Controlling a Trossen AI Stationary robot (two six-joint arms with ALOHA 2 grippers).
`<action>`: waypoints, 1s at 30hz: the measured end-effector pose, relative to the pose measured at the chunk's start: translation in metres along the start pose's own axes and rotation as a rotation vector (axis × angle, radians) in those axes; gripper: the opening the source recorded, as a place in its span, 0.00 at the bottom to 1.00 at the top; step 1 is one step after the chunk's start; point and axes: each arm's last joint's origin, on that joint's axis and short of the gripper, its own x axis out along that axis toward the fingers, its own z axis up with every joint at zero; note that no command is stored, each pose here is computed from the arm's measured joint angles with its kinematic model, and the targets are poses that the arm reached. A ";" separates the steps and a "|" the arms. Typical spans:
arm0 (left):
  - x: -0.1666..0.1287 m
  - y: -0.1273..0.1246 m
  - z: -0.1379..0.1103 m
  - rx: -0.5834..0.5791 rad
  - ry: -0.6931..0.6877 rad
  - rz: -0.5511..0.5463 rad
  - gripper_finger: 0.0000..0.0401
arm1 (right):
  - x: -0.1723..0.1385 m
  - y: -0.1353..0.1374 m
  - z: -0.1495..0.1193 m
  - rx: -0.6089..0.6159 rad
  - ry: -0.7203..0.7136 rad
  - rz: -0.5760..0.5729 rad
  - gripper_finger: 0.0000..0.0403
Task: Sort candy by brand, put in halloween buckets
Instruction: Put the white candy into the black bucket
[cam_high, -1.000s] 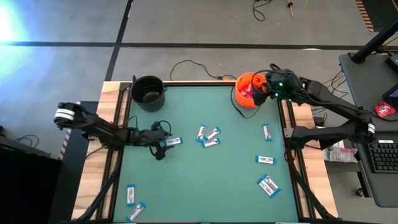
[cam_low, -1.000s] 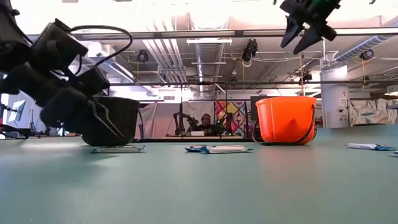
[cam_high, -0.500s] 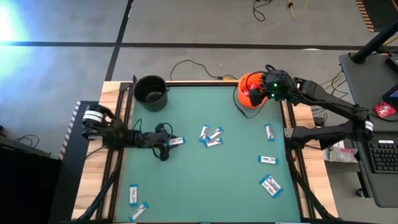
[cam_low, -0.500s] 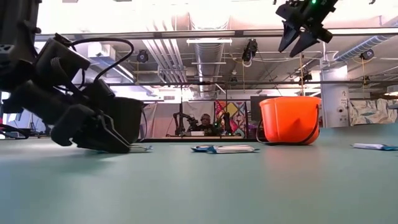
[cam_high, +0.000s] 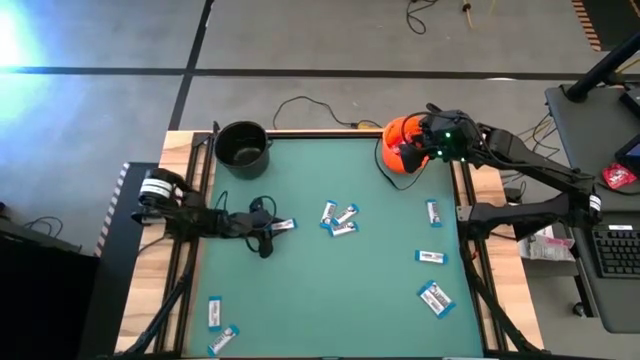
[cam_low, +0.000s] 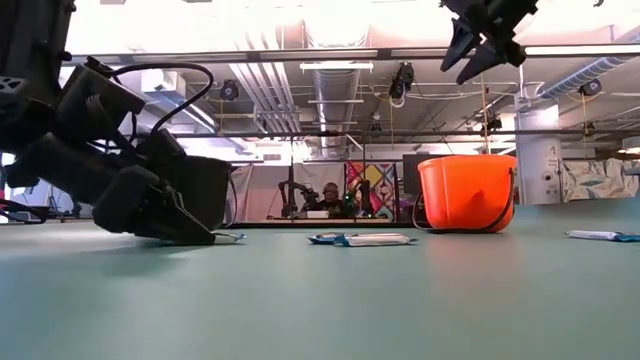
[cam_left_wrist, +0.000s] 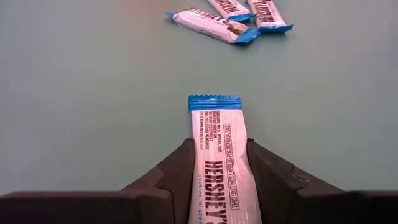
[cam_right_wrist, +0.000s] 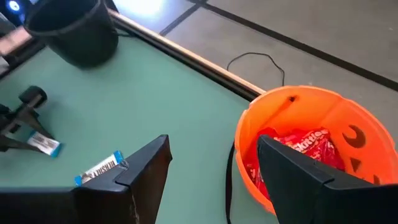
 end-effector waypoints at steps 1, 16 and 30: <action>-0.002 0.000 0.003 -0.021 -0.010 0.001 0.29 | -0.002 0.001 0.003 0.006 -0.011 0.004 0.57; -0.041 0.031 0.164 -0.056 0.095 0.383 0.28 | -0.004 0.018 0.052 -0.180 -0.101 0.016 0.54; -0.087 0.178 0.221 -0.470 0.439 0.752 0.28 | 0.039 0.039 0.059 -0.359 0.044 0.259 0.54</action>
